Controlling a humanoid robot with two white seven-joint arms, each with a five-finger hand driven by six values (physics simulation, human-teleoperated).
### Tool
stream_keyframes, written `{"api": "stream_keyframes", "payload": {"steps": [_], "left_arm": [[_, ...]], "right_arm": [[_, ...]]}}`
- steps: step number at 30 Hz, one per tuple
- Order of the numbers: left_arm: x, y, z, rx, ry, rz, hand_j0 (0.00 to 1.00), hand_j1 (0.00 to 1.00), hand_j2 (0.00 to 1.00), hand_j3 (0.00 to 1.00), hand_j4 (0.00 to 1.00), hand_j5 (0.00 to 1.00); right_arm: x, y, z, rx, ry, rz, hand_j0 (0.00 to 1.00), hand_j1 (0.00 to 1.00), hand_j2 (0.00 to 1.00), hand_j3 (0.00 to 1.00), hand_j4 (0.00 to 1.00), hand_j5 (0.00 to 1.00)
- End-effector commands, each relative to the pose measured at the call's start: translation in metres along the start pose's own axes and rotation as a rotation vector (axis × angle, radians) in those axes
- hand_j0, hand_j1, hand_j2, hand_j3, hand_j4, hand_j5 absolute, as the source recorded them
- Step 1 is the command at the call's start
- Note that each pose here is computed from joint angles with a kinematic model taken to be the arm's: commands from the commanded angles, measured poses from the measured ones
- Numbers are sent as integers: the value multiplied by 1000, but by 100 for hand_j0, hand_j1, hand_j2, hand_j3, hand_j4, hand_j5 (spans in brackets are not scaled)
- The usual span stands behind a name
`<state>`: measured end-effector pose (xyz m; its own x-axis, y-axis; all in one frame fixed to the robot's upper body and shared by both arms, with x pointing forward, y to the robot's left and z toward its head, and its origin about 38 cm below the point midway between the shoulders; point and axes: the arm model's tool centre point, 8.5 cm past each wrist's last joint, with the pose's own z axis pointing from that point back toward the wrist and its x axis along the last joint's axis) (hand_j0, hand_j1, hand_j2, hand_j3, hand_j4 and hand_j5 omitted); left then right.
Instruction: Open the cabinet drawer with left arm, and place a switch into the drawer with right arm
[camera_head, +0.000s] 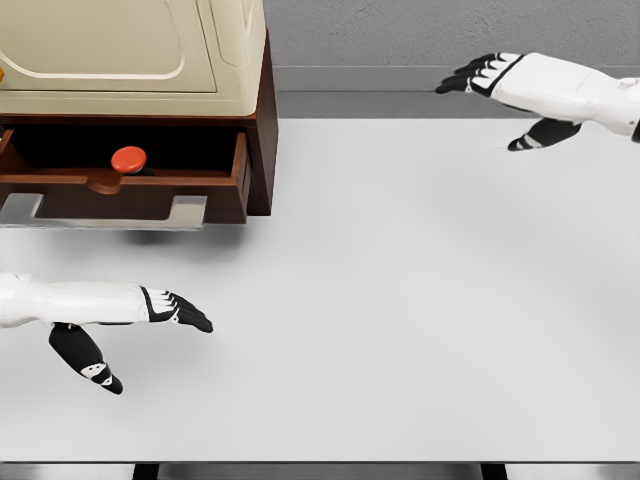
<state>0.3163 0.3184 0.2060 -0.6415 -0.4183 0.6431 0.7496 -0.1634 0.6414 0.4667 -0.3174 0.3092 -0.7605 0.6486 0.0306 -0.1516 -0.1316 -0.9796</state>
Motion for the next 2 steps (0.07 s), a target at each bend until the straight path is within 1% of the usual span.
{"api": "stream_keyframes", "payload": {"steps": [1,2], "left_arm": [[0,1,0,5,-2,6,100,100,100,100,100,100],[0,1,0,5,-2,6,100,100,100,100,100,100]], "right_arm": [[-7,2,5,1,21,-18,100,100,100,100,100,100],[-6,7,2,15,19,-18,100,100,100,100,100,100]]}}
